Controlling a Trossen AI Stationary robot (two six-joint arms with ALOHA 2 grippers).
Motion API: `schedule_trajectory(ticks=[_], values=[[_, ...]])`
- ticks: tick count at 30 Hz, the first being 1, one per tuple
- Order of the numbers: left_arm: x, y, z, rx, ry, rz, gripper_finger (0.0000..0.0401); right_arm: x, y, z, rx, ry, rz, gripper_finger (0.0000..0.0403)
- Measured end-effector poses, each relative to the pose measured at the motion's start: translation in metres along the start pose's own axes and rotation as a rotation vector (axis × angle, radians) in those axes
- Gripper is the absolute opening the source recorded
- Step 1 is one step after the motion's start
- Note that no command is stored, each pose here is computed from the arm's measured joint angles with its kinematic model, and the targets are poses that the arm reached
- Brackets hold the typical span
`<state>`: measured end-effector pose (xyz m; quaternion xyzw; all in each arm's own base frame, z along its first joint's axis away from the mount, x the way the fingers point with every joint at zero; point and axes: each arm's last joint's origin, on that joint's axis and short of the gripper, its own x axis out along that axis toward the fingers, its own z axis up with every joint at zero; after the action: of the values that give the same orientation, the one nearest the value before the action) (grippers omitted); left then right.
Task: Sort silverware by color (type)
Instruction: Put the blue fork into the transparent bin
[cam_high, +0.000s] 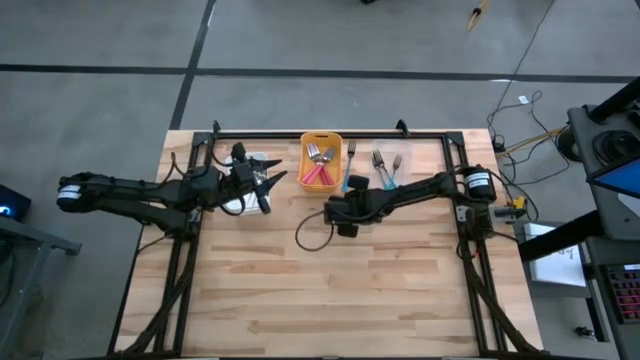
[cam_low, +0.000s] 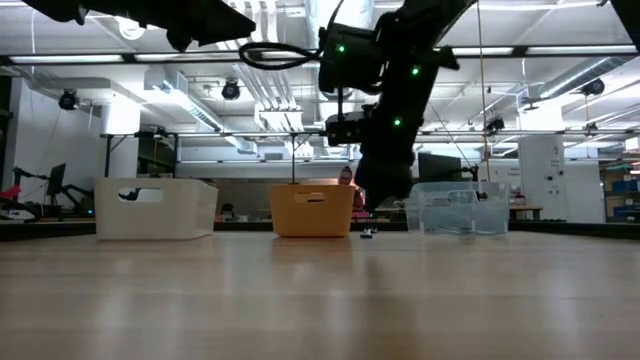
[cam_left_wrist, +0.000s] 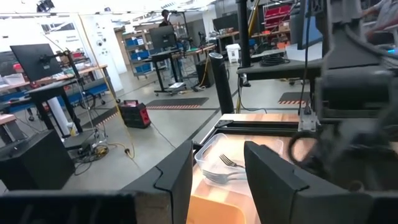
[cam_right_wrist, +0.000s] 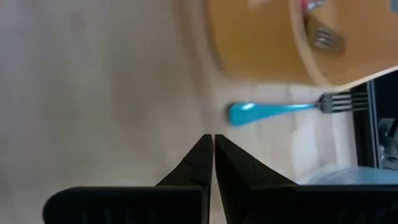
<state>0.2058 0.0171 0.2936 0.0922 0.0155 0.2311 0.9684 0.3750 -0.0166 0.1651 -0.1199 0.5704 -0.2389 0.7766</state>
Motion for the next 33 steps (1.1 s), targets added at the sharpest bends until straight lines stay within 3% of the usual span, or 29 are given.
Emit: schedule_trajectory(ticks=[15, 19, 33], values=[[-0.011, 0.006, 0.003, 0.003, 0.013, -0.001, 0.0125, 0.031, -0.047, 0.007, 0.022, -0.030, -0.030, 0.0009], [-0.015, 0.008, 0.004, 0.006, 0.019, -0.002, 0.0125, 0.036, -0.047, 0.005, 0.041, -0.054, 0.016, 0.0009], [-0.021, 0.012, 0.005, -0.010, 0.019, 0.015, 0.0125, 0.054, -0.036, -0.013, 0.071, -0.103, 0.004, 0.0009]])
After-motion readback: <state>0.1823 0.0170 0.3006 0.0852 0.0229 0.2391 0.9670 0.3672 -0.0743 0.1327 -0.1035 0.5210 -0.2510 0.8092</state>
